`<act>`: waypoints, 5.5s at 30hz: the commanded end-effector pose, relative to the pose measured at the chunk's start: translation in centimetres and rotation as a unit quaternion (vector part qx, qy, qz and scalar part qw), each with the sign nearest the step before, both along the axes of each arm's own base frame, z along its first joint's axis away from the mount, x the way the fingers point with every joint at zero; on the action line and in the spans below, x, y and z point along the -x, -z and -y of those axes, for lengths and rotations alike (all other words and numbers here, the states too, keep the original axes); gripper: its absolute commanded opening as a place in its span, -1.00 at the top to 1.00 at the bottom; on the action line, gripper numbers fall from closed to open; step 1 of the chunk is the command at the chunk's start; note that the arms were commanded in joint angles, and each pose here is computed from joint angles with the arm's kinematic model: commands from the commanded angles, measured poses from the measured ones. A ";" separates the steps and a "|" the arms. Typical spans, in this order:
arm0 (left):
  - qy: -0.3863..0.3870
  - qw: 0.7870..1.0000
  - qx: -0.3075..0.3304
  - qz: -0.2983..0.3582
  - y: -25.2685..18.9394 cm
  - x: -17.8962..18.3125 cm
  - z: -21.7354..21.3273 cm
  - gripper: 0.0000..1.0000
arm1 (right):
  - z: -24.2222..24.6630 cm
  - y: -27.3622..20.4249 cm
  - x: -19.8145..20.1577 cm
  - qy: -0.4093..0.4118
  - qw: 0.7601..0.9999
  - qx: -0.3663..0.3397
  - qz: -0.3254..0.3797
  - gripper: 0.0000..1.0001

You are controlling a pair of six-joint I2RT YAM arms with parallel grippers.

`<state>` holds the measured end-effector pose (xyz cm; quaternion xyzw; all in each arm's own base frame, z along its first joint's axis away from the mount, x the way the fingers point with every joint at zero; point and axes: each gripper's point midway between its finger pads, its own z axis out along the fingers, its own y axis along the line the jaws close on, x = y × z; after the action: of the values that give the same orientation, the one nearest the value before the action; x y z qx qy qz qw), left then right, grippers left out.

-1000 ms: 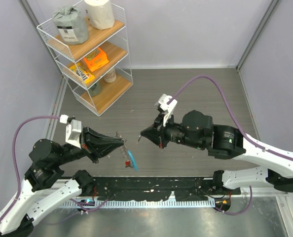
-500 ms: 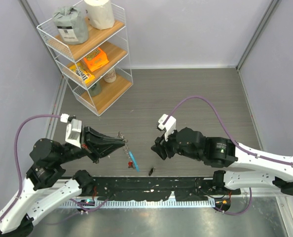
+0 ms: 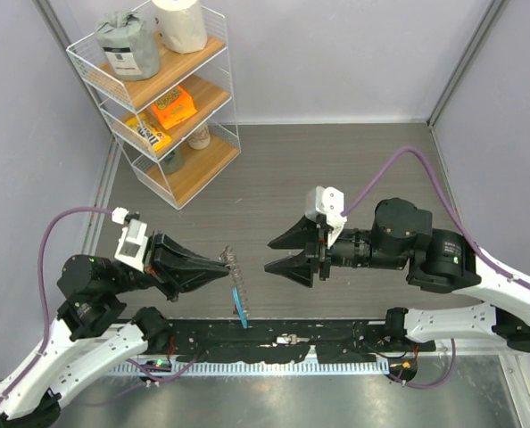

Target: Put the keys on the keyring

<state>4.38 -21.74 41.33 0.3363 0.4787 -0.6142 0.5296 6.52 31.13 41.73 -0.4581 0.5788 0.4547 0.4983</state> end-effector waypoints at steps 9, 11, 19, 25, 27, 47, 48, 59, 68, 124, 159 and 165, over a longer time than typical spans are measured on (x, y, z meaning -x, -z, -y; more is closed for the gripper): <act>0.063 0.994 0.070 0.049 -3.4 3.0 -0.9 1.00 | -3.1 -3.3 3.9 -0.154 0.987 -0.019 0.052 0.01; 0.063 0.994 0.070 0.049 -3.5 3.0 -0.9 1.00 | -3.5 -3.4 3.9 -0.157 0.986 -0.019 0.053 0.01; 0.064 0.994 0.072 0.054 -3.7 3.0 -0.9 1.00 | -4.6 -3.8 4.0 -0.166 0.984 -0.022 0.051 0.00; 0.061 0.994 0.071 0.051 -3.7 2.8 -0.8 1.00 | -5.2 -4.2 4.0 -0.171 0.984 -0.027 0.048 0.05; 0.059 0.994 0.071 0.053 -3.7 2.8 -0.8 1.00 | -5.4 -4.4 4.0 -0.172 0.984 -0.029 0.048 0.06; 0.048 0.995 0.069 0.052 -3.7 2.4 -0.9 1.00 | -6.0 -3.9 4.8 -0.192 0.980 -0.024 0.046 0.88; 0.048 0.995 0.069 0.052 -3.6 2.5 -0.9 1.00 | -5.8 -4.0 5.0 -0.198 0.979 -0.026 0.048 0.88; 0.089 0.988 0.079 0.103 -2.7 5.8 -2.8 0.27 | -2.0 -1.1 8.7 -0.295 0.954 -0.013 0.052 0.89; 0.124 0.983 0.085 0.108 -1.8 6.9 -2.9 0.10 | 2.5 -1.2 13.3 -0.434 0.899 -0.015 0.061 0.88; 0.163 0.981 0.073 0.073 -0.7 5.6 -0.6 0.08 | 9.0 -0.5 18.3 -0.582 0.811 -0.064 0.002 0.88; 0.066 0.941 -0.209 -0.258 20.4 -3.1 6.9 -0.14 | 10.0 6.0 6.0 -0.062 0.993 0.047 -0.088 0.89; 0.093 0.893 -0.260 -0.356 25.2 0.4 7.4 -0.18 | 10.4 7.2 5.6 -0.046 0.992 0.063 -0.096 0.89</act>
<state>5.94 -28.26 15.68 0.2821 0.7468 -0.5676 0.2012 0.08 20.73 34.46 -0.4909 0.6148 0.4879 0.3783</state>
